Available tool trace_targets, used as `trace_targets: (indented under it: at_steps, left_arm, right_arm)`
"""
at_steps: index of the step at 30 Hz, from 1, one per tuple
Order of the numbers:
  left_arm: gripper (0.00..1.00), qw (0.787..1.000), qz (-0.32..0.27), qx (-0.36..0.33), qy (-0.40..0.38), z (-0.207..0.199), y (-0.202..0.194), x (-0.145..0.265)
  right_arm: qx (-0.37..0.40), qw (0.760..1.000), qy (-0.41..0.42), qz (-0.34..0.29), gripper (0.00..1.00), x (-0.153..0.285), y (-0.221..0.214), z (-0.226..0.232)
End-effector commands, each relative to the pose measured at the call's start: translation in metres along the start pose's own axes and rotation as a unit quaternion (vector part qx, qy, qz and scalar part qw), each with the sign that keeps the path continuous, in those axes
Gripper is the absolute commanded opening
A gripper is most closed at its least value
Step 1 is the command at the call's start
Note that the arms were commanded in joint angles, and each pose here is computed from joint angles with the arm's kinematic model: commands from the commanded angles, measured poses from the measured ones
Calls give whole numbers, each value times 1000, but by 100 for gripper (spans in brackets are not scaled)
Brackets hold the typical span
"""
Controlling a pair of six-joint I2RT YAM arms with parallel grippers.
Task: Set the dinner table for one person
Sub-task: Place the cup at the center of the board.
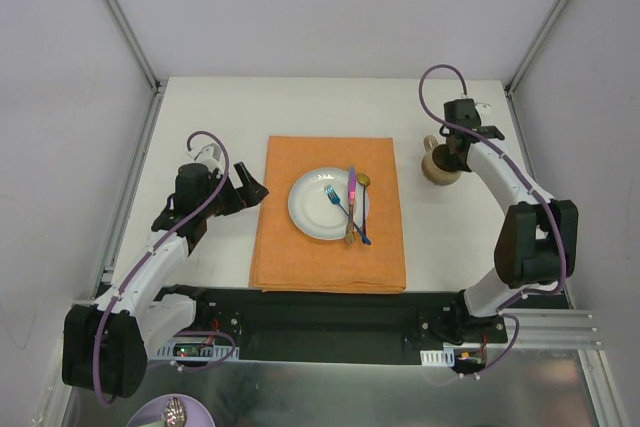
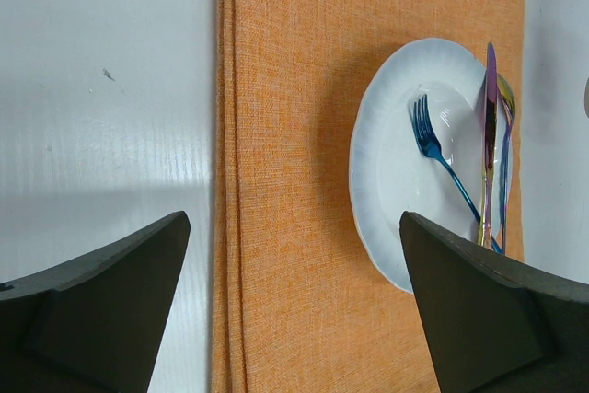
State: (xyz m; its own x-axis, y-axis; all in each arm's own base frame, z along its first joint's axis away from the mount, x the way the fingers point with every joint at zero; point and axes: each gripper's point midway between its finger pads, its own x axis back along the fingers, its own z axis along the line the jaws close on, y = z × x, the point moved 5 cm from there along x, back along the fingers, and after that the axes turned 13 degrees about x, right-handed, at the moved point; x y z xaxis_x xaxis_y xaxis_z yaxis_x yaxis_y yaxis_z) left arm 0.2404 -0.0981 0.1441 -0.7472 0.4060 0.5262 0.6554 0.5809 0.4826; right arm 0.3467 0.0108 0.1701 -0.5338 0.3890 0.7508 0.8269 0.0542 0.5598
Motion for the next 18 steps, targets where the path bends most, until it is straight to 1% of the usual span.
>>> trace_targets:
  at_steps: [1,11,18]
  left_arm:
    - [99,1000,-13,-8,-3,0,0,3]
    - [99,1000,-11,-8,-1,0,0,1]
    - [99,1000,-11,-5,4,2,-1,0]
  right_arm:
    - [-70,997,-24,-27,1,2,8,-33]
    - [-103,992,-77,9,1,-24,-5,-76]
    - [-149,982,-112,27,1,-35,-13,-107]
